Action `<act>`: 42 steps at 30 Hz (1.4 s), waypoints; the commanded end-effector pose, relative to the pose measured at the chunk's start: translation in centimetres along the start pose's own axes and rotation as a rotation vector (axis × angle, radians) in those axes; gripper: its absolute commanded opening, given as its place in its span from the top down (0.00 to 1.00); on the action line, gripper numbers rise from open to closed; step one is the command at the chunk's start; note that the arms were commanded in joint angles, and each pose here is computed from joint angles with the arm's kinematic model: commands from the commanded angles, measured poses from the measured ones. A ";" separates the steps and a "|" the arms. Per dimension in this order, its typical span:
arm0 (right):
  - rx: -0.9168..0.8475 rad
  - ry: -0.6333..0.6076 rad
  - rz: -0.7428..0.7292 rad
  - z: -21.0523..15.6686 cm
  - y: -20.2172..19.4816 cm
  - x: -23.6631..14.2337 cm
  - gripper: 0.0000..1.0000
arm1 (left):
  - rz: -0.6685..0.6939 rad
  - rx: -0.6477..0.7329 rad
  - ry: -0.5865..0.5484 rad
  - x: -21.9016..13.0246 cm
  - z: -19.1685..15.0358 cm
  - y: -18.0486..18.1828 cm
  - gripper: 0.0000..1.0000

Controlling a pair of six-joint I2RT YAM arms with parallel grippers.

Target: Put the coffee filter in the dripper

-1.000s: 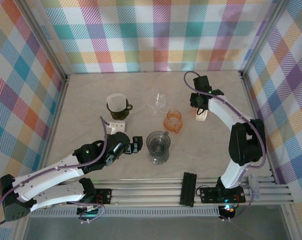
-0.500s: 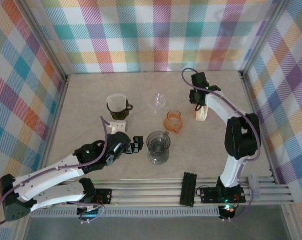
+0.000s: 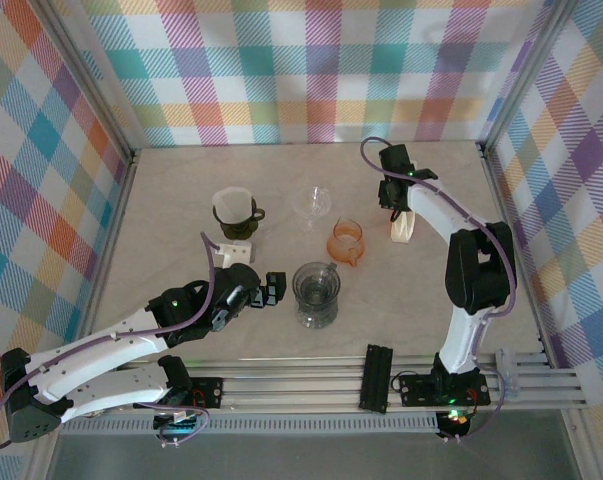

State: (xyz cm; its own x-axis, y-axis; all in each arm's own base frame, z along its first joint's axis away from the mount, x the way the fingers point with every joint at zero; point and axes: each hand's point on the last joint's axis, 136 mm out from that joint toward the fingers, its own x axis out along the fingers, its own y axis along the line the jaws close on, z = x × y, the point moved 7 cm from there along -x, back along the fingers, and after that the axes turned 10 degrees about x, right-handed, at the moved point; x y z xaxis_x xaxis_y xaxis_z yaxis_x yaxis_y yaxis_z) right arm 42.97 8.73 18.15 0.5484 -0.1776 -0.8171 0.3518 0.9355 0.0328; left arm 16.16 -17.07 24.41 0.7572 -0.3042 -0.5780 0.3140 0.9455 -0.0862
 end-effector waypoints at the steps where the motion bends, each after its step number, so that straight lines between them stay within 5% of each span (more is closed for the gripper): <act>1: -0.019 -0.014 -0.026 0.7 -0.1 -0.1 0.76 | 0.002 0.009 -0.002 0.0 -0.2 0.2 0.00; 14: -0.033 -0.034 -0.033 0.8 -0.3 -0.5 0.82 | 0.003 0.010 0.003 0.1 -0.3 0.1 0.00; 22: -0.035 -0.059 -0.017 1.1 -0.6 -1.5 1.00 | 0.002 0.008 -0.003 0.0 -0.4 0.3 0.00; 42: -0.004 -0.130 0.151 -1.3 -1.4 -9.7 1.00 | -0.013 0.007 -0.002 -0.4 -0.3 0.3 0.00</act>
State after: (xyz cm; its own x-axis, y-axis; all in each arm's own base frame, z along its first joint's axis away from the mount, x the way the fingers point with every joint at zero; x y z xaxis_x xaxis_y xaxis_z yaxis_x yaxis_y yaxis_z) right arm 37.51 9.27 23.75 0.6573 -0.1110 -0.7454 0.2679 0.9589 0.0934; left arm 15.95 -16.83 24.49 0.7570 -0.3154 -0.5722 0.3193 0.9427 -0.0972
